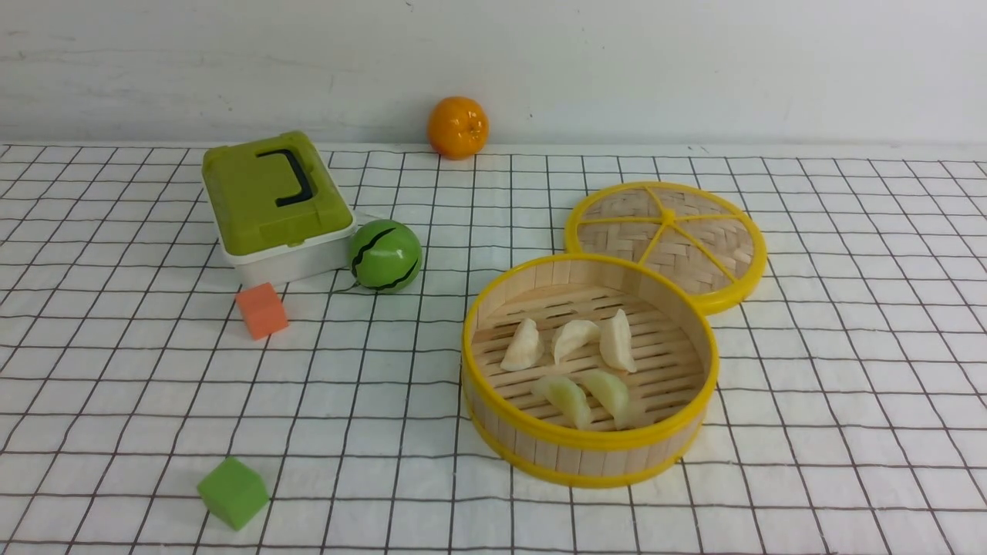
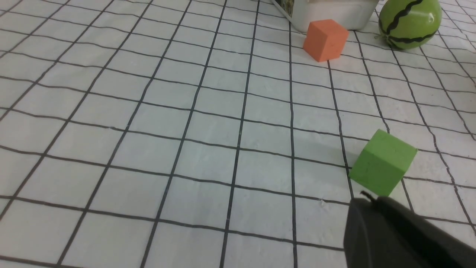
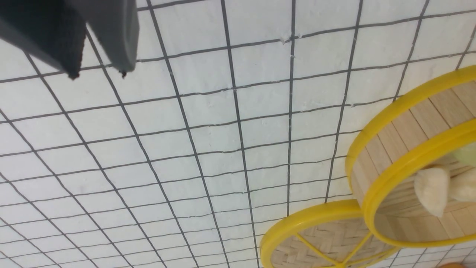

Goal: Put the dumplings into the steamer on the table with the white tablecloth.

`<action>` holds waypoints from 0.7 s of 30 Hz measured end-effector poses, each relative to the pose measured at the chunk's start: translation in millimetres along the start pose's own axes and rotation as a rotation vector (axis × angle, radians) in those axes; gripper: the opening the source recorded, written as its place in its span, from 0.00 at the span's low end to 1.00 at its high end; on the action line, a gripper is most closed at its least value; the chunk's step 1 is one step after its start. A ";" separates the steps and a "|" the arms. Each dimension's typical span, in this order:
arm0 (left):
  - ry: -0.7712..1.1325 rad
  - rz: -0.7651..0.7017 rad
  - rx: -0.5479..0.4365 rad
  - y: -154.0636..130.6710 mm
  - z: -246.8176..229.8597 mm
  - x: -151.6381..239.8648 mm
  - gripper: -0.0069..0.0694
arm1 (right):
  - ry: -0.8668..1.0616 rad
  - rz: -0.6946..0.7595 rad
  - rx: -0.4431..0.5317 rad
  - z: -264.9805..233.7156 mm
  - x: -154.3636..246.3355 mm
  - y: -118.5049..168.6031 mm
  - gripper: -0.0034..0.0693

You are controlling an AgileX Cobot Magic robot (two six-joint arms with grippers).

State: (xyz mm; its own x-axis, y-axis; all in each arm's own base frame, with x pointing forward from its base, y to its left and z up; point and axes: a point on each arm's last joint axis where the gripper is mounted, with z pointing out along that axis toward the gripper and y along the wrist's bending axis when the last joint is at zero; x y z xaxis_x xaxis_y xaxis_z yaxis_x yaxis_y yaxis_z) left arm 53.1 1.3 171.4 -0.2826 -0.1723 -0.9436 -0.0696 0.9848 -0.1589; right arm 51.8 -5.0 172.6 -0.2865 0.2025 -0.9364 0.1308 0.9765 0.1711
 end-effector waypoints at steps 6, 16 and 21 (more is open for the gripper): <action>-0.001 0.000 0.000 0.0 0.0 -0.1 0.07 | 0.000 0.000 0.000 0.0 0.0 0.0 0.26; -0.001 0.000 0.000 0.0 0.0 -0.1 0.07 | 0.000 0.000 0.000 0.0 0.0 0.0 0.28; -0.001 0.000 0.000 0.0 0.0 -0.1 0.07 | 0.000 0.000 0.000 0.0 0.0 0.0 0.28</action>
State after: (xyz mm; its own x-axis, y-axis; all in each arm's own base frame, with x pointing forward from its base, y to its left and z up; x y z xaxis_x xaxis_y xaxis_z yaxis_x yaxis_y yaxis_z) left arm 53.1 1.3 171.5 -0.2817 -0.1722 -0.9439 -0.0695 0.9848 -0.1590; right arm 51.8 -5.0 172.6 -0.2865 0.2025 -0.9364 0.1308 0.9765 0.1711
